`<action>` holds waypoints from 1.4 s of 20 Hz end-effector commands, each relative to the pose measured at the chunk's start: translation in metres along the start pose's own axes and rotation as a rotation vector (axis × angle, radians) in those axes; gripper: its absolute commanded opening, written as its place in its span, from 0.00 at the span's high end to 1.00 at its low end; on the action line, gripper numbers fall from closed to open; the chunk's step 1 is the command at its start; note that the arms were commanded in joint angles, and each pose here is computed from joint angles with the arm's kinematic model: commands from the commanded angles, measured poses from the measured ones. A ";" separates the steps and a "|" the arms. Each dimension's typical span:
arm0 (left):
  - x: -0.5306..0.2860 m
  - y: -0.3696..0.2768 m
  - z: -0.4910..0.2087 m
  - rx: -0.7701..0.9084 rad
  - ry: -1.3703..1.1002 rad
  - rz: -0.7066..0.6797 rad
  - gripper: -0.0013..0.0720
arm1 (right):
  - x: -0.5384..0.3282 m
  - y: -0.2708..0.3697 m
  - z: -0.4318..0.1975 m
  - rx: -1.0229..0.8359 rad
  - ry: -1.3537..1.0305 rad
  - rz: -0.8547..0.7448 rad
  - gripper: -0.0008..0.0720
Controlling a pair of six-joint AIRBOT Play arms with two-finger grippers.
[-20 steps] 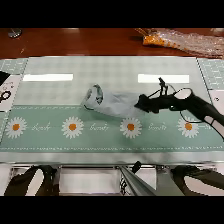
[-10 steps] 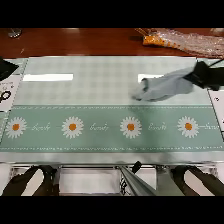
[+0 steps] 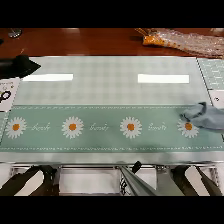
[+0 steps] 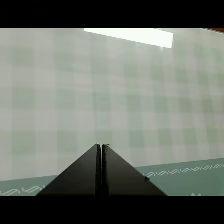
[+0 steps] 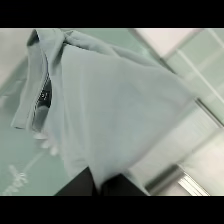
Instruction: Fold the shirts.
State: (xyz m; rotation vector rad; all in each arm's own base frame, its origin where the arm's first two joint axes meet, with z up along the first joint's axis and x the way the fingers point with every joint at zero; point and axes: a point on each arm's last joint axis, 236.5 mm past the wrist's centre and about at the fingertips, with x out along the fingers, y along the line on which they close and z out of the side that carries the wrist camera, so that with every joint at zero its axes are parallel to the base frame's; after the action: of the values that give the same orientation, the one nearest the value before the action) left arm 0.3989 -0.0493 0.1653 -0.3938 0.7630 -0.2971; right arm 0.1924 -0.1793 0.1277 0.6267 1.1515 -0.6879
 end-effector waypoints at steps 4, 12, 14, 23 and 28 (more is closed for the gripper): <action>0.017 -0.004 0.009 0.063 -0.034 -0.005 0.93 | -0.027 -0.122 -0.043 0.144 0.144 -0.386 0.95; 0.015 0.003 0.034 0.064 -0.140 0.026 0.93 | -0.007 -0.170 -0.121 0.364 0.295 -0.454 0.95; 0.014 0.004 0.037 0.064 -0.152 0.030 0.93 | -0.005 -0.188 -0.149 0.389 0.356 -0.532 0.95; 0.014 0.005 0.039 0.115 -0.160 0.038 0.93 | -0.009 -0.212 -0.174 0.370 0.427 -0.657 0.27; 0.014 0.009 0.049 0.112 -0.200 0.053 0.93 | 0.017 -0.201 -0.125 0.352 0.214 -0.547 0.27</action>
State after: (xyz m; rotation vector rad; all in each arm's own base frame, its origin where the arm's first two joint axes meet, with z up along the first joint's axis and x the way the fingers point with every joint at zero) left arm 0.4400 -0.0394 0.1816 -0.2949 0.5820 -0.2596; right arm -0.0656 -0.1950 0.0644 0.7038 1.6056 -1.3866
